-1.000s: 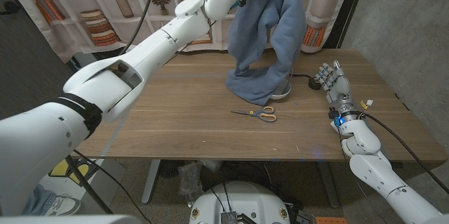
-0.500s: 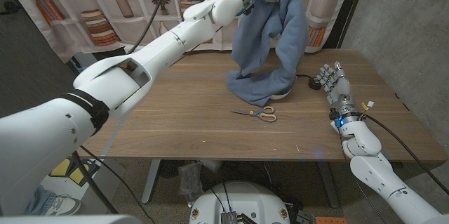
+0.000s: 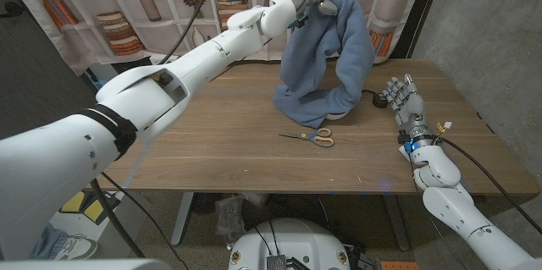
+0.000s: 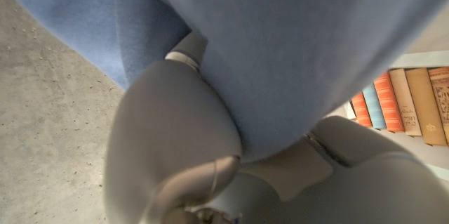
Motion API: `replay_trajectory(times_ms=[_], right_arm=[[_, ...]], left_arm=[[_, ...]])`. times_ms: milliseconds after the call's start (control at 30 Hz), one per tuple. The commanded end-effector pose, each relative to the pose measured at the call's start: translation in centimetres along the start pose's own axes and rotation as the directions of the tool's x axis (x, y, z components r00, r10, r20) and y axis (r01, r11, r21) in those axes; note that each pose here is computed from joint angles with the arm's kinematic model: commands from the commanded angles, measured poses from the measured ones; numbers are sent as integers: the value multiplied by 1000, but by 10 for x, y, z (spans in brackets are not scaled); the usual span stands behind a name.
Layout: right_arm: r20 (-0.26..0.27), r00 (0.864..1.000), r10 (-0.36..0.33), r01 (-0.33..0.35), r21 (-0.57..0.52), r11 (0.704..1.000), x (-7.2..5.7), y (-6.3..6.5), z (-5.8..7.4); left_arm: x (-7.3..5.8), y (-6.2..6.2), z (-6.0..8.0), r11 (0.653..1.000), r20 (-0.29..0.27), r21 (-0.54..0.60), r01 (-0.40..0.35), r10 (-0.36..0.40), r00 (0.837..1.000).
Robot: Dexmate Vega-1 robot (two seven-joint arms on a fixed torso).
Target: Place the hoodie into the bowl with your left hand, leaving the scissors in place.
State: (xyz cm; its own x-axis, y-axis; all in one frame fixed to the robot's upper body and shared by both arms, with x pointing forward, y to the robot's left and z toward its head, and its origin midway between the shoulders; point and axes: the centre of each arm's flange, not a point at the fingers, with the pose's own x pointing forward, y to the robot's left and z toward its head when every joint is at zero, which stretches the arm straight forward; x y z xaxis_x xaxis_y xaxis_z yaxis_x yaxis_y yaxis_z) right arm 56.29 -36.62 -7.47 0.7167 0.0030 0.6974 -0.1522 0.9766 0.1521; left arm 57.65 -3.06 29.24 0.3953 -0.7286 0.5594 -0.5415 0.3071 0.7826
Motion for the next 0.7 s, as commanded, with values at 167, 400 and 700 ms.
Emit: replay_trajectory(times_ms=[167,400,700], right_arm=[[-13,1000,5,-5,4,1000,6,3,-4],[-12,1000,8,-8,0,1000,8,4,-3],[-15,1000,7,-7,-1,1000,5,3,-4]], left_arm=[[1,-35,1,995,14,21,99,-100,995],[0,-46,2,991,14,37,129,-129,991],[3,-55,7,987,25,50,155,-156,987]])
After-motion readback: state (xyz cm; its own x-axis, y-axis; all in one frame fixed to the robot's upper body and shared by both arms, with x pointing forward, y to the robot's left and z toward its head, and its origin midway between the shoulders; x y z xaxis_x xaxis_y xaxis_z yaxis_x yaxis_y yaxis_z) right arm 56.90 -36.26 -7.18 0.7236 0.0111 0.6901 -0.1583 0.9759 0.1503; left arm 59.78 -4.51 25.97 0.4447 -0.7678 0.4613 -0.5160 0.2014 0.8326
